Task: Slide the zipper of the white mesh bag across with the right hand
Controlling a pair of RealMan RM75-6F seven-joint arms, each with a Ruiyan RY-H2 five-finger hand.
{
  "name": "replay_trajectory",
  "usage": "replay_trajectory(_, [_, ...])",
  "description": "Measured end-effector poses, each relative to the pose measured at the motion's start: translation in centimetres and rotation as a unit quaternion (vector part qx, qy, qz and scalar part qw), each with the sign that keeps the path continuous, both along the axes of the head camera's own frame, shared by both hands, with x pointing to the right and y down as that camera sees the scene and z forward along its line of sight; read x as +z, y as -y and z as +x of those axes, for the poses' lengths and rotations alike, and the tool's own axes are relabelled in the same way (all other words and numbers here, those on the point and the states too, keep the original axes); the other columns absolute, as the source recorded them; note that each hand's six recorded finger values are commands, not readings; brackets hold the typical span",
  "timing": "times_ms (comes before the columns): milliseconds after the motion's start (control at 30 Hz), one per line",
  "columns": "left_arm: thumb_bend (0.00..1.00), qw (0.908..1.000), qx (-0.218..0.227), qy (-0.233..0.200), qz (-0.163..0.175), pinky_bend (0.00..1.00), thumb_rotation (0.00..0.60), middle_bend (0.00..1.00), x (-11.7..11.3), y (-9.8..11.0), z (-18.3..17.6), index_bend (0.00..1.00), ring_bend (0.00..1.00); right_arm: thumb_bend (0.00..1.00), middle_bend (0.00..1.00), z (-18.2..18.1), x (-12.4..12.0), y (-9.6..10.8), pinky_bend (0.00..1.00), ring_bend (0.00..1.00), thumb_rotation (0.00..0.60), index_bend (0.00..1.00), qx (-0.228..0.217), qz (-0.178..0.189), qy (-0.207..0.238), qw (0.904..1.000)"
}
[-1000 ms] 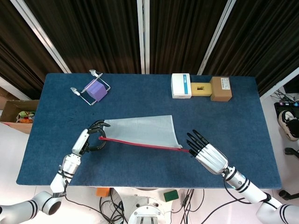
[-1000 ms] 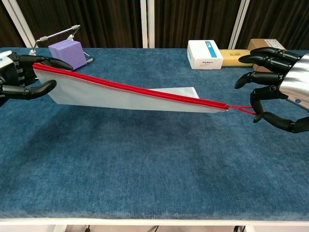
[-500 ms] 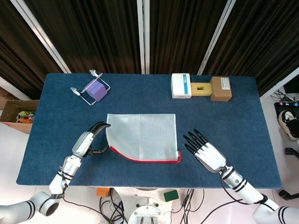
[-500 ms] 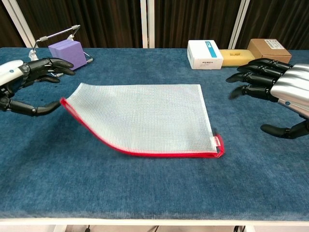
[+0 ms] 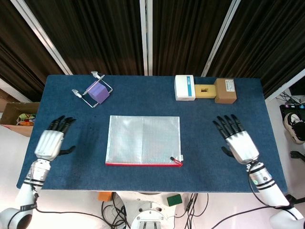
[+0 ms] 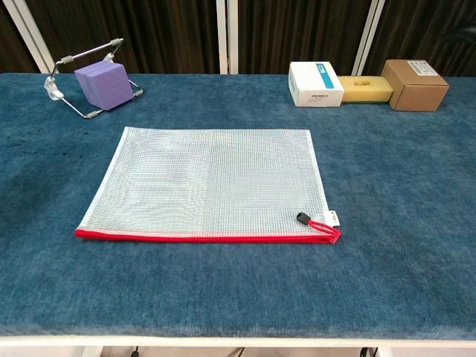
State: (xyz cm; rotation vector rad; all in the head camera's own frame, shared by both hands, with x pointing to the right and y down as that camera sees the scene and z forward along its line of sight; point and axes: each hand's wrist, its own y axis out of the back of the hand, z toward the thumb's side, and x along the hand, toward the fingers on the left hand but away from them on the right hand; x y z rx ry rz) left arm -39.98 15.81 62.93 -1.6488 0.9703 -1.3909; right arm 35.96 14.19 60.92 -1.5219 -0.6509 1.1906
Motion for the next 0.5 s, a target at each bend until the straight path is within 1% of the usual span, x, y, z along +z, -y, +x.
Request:
replay_trajectory(100, [0.15,0.9986,-0.034,0.040,0.009,0.13,0.600,0.14,-1.7,-0.6,-3.3,0.17,0.04,0.19,0.10,3.2,-1.6,-0.2,0.11,0.00,0.600,0.00,0.054,-0.006,-0.020,0.9983])
replay_trajectory(167, [0.15,0.9972,-0.053,0.051,0.009,0.13,0.600,0.14,-2.5,-1.2,-4.8,0.17,0.04,0.19,0.09,5.1,-2.6,-0.7,0.09,0.00,0.600,0.00,0.092,-0.013,-0.024,0.9954])
replay_trajectory(200, [0.15,0.9961,-0.065,0.059,0.009,0.13,0.600,0.14,-3.1,-1.8,-5.7,0.17,0.04,0.19,0.09,6.2,-3.2,-1.2,0.08,0.00,0.600,0.00,0.115,-0.018,-0.022,0.9930])
replay_trajectory(267, [0.15,0.9942,-0.081,0.070,0.011,0.13,0.600,0.14,-3.9,-2.7,-6.8,0.17,0.04,0.19,0.08,7.7,-4.0,-2.1,0.06,0.00,0.600,0.00,0.145,-0.024,-0.018,0.9889])
replay_trajectory(333, [0.15,0.9922,-0.097,0.076,0.014,0.13,0.600,0.14,-4.8,-3.9,-7.6,0.18,0.04,0.19,0.08,9.2,-4.8,-3.5,0.05,0.00,0.600,0.00,0.178,-0.025,-0.016,0.9836])
replay_trajectory(400, [0.15,0.9905,-0.110,0.080,0.018,0.13,0.600,0.14,-5.6,-5.1,-8.1,0.19,0.04,0.19,0.08,10.5,-5.5,-4.9,0.05,0.00,0.600,0.00,0.206,-0.021,-0.014,0.9783])
replay_trajectory(500, [0.15,0.9898,-0.119,0.077,0.018,0.13,0.600,0.14,-6.5,-6.8,-8.0,0.19,0.04,0.19,0.07,11.7,-6.4,-6.5,0.04,0.00,0.600,0.00,0.233,-0.009,-0.010,0.9724])
